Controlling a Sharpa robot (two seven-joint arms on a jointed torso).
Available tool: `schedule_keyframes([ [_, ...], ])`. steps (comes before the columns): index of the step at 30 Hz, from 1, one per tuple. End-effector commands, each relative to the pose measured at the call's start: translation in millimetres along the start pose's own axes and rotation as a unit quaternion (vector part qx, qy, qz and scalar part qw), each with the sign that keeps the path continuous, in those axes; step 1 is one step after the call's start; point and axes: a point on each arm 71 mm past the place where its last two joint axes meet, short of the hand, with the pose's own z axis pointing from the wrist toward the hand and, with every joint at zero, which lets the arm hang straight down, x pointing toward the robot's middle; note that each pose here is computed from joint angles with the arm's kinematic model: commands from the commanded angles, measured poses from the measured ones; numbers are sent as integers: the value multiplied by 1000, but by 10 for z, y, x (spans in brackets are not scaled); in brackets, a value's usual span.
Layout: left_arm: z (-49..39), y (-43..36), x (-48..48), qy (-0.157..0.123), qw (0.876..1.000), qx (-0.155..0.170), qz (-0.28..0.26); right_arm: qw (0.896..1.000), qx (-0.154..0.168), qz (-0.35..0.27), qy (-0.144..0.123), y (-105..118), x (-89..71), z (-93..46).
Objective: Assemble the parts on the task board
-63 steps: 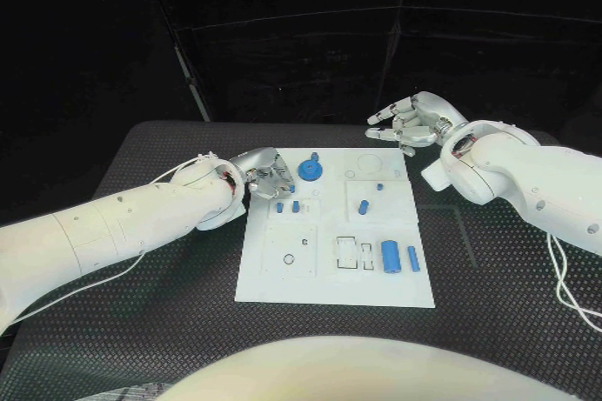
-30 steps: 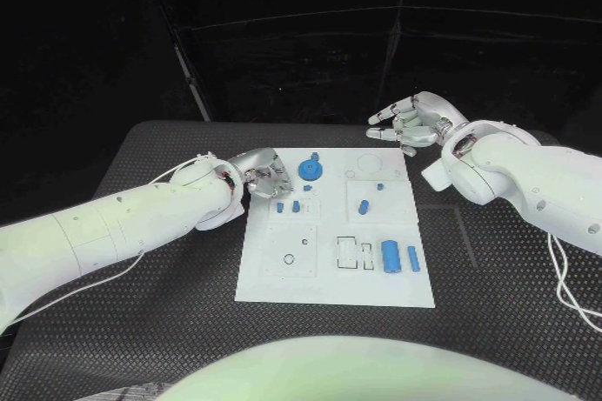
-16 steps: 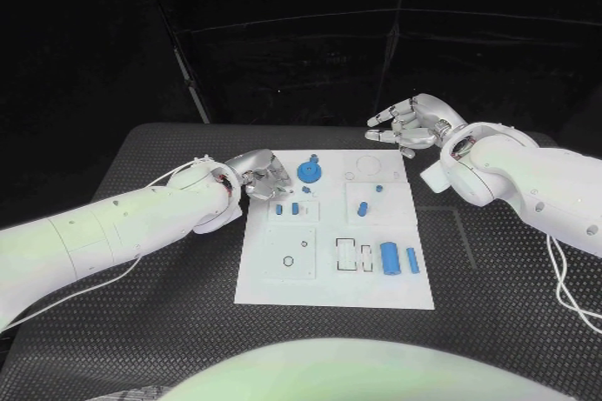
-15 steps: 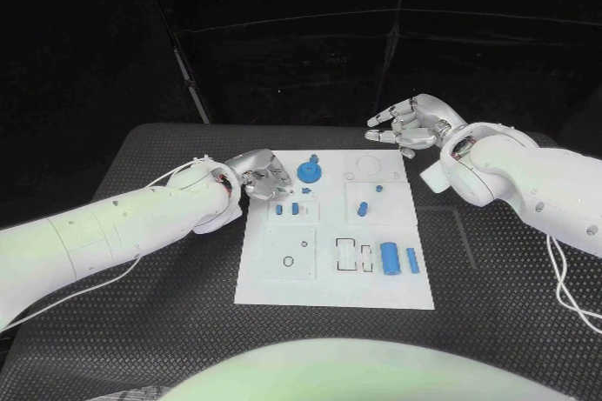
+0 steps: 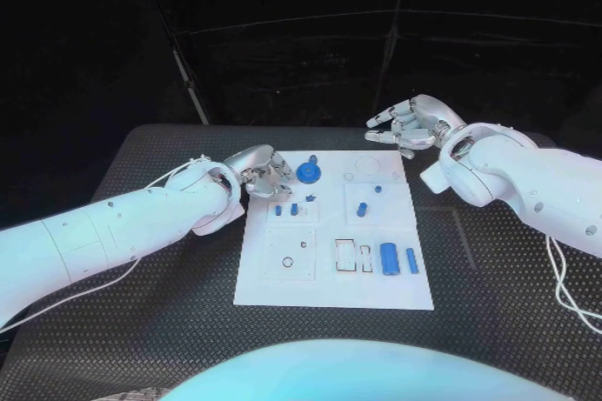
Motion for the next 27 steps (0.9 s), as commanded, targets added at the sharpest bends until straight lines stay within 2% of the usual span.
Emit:
schedule_keyframes([
  [1, 0, -47, -25, -11, 1000, 18, -9, 1000, -4, 1, 1, 18, -1, 2],
  [9, 3, -105, -8, -1, 999, 30, -12, 1000, -4, 1, 2, 17, -2, 0],
  [15, 21, -209, -16, 13, 999, 49, -16, 1000, -4, 1, 2, 17, 0, 2],
  [23, 141, -372, -31, 62, 996, 59, 10, 1000, -4, 2, 4, 26, 16, 13],
  [27, 202, -422, -4, 84, 994, 59, 37, 1000, -4, 2, 4, 28, 19, 15],
])
